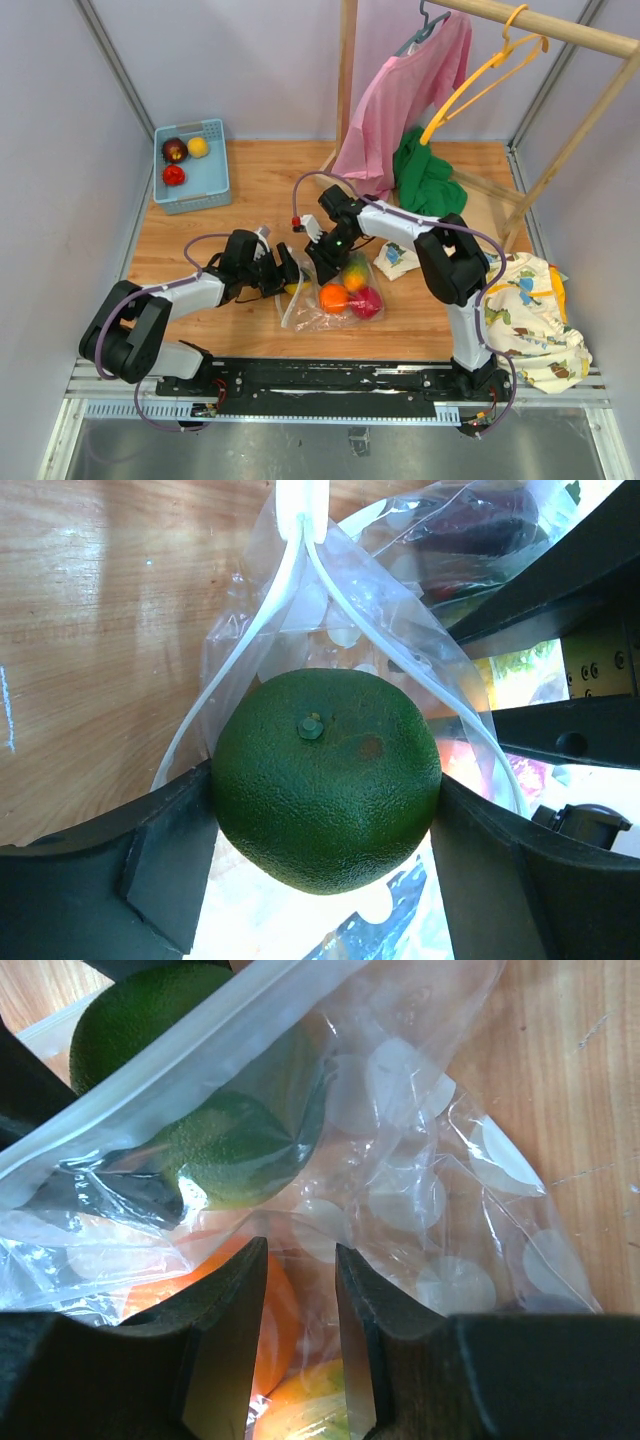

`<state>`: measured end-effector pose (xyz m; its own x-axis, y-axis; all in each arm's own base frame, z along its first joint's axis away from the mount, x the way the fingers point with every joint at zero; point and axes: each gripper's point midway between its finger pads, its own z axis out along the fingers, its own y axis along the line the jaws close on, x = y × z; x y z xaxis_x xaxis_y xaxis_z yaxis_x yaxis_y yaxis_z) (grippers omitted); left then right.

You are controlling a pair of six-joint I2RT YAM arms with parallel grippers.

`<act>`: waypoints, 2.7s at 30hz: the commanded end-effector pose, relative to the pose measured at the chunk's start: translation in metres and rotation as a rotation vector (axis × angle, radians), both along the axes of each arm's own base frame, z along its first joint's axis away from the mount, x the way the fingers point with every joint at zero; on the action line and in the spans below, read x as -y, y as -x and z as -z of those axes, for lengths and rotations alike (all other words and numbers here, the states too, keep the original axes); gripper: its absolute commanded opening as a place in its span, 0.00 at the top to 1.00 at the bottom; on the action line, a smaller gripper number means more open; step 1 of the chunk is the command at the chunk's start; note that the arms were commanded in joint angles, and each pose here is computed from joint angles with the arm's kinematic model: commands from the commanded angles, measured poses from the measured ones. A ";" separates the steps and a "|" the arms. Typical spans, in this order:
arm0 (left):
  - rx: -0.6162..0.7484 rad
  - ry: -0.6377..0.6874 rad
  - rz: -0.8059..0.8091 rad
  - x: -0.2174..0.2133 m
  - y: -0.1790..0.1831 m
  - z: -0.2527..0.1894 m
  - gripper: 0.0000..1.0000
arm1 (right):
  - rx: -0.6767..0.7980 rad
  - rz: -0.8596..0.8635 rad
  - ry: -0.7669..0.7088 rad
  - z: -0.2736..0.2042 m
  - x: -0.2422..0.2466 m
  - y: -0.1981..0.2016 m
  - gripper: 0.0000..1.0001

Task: Open the zip-top bag and remove the fake food
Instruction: Pick up the fake fruit from the zipper food storage bag.

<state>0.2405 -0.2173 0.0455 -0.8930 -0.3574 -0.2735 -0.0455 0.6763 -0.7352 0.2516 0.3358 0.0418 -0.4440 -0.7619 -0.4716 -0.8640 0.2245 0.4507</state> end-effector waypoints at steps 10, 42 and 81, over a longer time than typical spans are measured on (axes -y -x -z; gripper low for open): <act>0.004 -0.031 0.011 -0.002 -0.005 -0.001 0.09 | 0.034 -0.026 0.035 0.001 -0.004 0.003 0.65; 0.119 -0.058 0.013 -0.009 -0.009 -0.044 0.48 | 0.071 -0.015 0.076 0.004 0.003 -0.003 0.66; 0.252 0.124 -0.169 -0.058 -0.027 -0.109 0.57 | 0.110 -0.048 0.048 -0.009 0.007 0.001 0.65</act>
